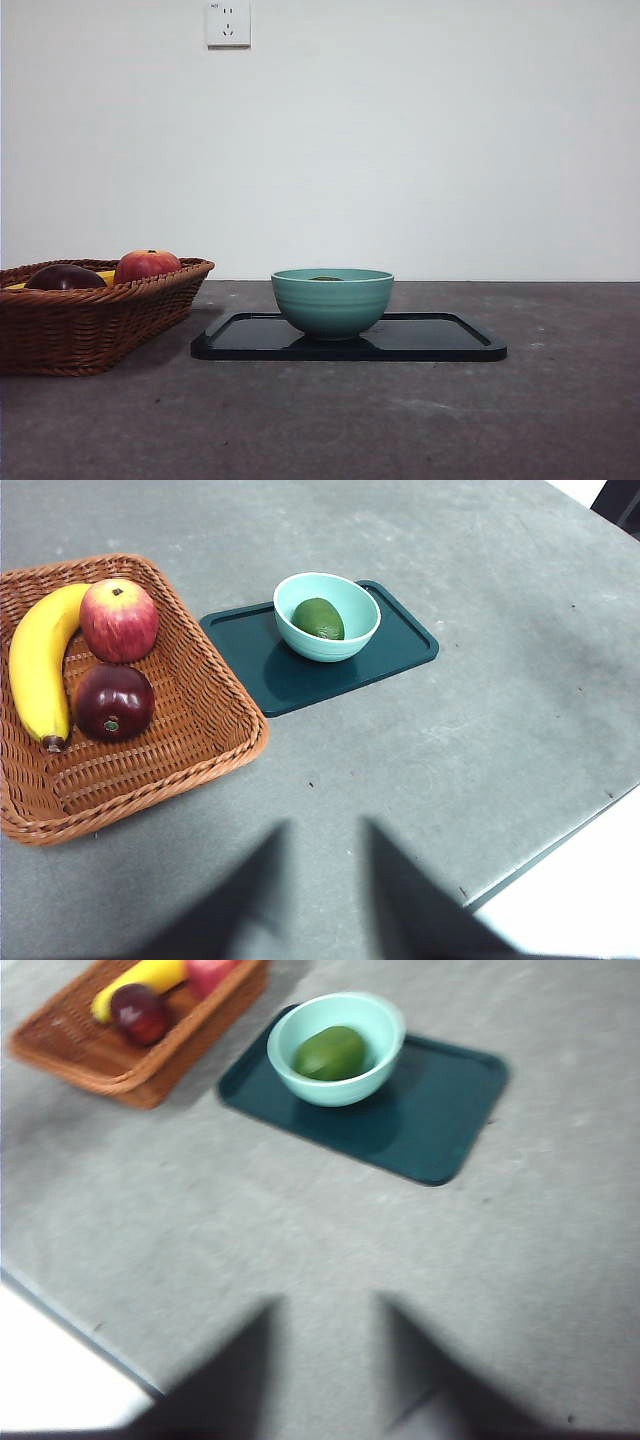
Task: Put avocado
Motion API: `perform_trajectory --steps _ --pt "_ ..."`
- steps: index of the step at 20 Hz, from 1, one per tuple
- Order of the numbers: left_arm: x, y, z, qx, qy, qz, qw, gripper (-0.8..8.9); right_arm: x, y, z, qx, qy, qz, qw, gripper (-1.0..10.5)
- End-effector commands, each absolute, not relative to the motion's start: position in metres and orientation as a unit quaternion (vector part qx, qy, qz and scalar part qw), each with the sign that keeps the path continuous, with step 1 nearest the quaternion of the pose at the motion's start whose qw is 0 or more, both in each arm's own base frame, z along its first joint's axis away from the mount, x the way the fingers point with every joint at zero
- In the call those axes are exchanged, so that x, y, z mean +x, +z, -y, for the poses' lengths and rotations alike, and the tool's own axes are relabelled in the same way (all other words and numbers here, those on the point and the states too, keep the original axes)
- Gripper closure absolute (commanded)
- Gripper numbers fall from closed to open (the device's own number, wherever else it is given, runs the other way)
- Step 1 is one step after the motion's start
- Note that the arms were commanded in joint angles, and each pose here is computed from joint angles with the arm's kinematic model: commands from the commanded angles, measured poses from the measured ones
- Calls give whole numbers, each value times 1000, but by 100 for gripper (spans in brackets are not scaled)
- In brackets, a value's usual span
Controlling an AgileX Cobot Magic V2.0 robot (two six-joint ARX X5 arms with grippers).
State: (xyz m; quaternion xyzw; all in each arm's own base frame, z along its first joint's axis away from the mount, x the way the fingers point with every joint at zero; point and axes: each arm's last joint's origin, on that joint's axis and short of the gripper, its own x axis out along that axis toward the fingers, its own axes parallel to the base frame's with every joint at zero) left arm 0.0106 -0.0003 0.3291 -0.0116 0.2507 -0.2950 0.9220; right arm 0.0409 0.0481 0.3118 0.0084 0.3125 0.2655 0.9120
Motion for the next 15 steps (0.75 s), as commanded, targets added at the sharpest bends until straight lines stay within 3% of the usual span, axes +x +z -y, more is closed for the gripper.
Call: perform_trajectory --steps 1,12,15 --pt "10 332 -1 -16 -301 -242 922 795 41 314 -49 15 268 -308 913 933" --pt "10 332 -1 -16 -297 -242 923 795 41 314 -49 14 265 -306 914 933" --pt "11 332 -1 -32 -229 -245 941 795 41 314 -49 14 265 -306 914 933"
